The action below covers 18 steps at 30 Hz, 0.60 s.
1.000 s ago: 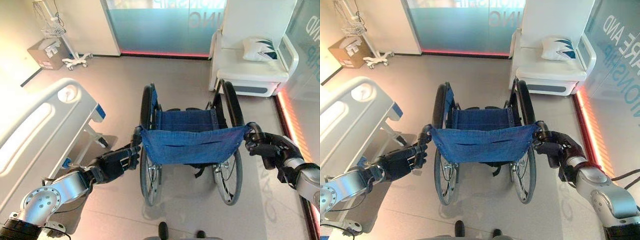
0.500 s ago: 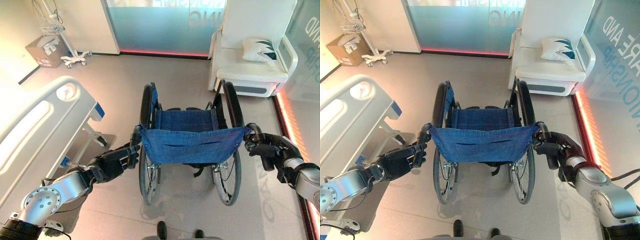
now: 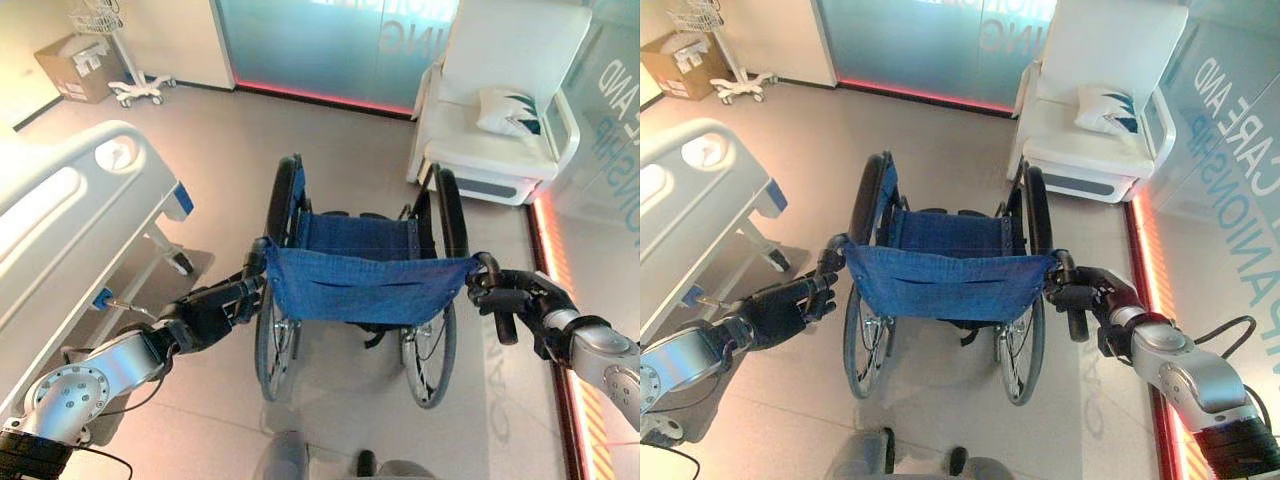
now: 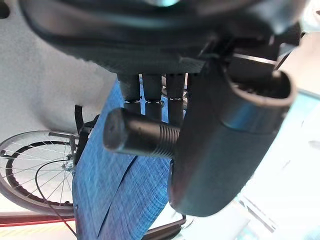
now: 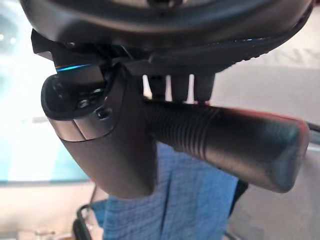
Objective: Push the wheelchair next to the bed
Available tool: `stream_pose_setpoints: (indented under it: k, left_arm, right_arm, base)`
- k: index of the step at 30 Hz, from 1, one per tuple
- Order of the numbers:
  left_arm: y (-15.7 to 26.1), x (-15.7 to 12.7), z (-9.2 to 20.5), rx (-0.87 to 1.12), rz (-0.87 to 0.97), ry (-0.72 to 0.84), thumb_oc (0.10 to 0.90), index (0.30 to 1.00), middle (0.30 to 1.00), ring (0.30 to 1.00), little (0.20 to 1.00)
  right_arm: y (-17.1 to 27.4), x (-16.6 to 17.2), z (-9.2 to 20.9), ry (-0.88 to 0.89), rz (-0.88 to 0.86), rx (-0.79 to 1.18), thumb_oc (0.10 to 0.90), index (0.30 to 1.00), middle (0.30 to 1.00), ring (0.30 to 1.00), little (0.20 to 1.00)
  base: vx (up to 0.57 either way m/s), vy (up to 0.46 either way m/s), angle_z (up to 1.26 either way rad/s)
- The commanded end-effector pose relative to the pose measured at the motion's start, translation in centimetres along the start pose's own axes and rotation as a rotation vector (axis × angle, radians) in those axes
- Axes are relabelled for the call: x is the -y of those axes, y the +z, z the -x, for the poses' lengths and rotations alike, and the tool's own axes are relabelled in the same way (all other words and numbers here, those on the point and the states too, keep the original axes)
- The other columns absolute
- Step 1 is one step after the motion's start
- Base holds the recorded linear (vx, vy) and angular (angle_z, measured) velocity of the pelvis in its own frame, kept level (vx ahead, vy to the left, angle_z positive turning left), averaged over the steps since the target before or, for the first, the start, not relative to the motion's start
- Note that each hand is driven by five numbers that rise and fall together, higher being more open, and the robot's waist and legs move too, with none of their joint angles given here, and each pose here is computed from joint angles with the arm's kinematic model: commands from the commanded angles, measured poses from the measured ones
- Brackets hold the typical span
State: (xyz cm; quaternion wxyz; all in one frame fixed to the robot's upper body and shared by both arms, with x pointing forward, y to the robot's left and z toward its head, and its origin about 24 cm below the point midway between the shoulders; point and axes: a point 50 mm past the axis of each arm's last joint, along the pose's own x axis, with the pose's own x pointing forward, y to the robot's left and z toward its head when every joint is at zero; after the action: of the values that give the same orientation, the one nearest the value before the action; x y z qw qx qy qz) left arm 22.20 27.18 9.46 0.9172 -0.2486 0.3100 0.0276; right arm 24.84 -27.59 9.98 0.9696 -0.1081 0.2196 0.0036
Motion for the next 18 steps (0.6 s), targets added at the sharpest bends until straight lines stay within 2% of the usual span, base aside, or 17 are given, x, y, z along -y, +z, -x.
stream_pose_setpoints:
  k: [1, 6, 12, 18]
  left_arm:
    - [3.5, 5.5, 1.5, 0.158, 0.028, -0.368, 0.4, 0.3, 0.3, 0.3, 0.3]
    - [3.9, 4.1, 1.3, 0.17, 0.028, -0.337, 0.4, 0.3, 0.3, 0.3, 0.3]
    - [4.2, 3.2, 0.8, 0.172, 0.051, -0.296, 0.4, 0.3, 0.3, 0.3, 0.3]
    - [5.2, 2.2, 0.5, 0.164, 0.019, -0.29, 0.4, 0.3, 0.3, 0.3, 0.3]
  right_arm:
    - [7.5, -1.1, 2.1, 0.182, 0.19, 0.325, 0.4, 0.3, 0.3, 0.3, 0.3]
    - [8.3, -1.0, 1.7, 0.224, 0.216, 0.342, 0.4, 0.3, 0.3, 0.3, 0.3]
    - [9.3, -2.1, 1.6, 0.271, 0.235, 0.376, 0.4, 0.3, 0.3, 0.3, 0.3]
    - [10.0, -2.3, 1.6, 0.265, 0.218, 0.405, 0.4, 0.3, 0.3, 0.3, 0.3]
  base:
    - [0.26, 0.05, -0.38]
    - [0.4, 0.103, -0.37]
    - [0.33, 0.152, -0.76]
    - [0.3, 0.163, -0.03]
